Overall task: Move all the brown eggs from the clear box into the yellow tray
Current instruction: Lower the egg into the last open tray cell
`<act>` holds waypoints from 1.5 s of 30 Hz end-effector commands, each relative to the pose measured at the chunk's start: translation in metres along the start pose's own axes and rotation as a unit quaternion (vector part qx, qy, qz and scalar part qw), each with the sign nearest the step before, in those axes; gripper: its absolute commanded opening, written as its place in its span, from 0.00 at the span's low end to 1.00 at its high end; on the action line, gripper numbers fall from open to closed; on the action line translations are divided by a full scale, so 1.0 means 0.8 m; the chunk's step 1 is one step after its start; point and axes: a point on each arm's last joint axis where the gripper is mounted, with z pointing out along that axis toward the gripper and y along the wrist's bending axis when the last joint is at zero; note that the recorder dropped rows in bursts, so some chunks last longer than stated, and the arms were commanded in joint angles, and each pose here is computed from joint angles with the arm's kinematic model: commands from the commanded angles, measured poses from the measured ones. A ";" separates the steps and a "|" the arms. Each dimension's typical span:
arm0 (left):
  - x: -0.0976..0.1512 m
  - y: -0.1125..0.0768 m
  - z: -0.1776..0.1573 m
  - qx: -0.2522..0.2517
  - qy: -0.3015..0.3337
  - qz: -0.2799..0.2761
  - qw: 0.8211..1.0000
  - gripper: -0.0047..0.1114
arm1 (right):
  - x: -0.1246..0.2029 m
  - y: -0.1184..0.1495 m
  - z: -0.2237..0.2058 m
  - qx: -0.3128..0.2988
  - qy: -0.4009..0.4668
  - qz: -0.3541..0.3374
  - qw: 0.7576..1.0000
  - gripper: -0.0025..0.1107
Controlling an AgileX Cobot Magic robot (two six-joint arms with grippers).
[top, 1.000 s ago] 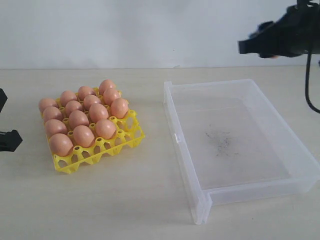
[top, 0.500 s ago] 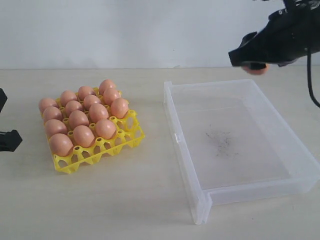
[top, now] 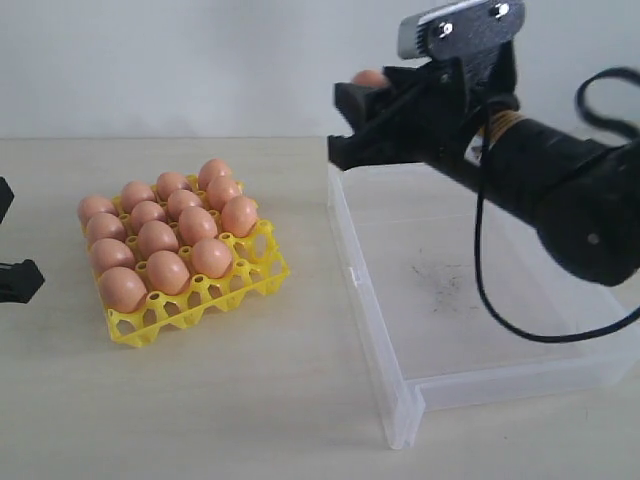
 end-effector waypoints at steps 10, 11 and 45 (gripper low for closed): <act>0.004 0.002 -0.002 -0.010 0.016 0.000 1.000 0.07 | 0.083 0.045 0.068 -0.232 -0.072 0.031 0.970 0.02; 0.004 0.002 -0.002 -0.010 0.016 0.000 1.000 0.07 | 0.083 0.047 0.075 -0.246 -0.076 0.021 0.966 0.02; 0.003 0.003 -0.002 -0.012 0.013 0.013 1.000 0.07 | 0.168 0.023 0.131 -0.243 -0.019 0.126 0.962 0.02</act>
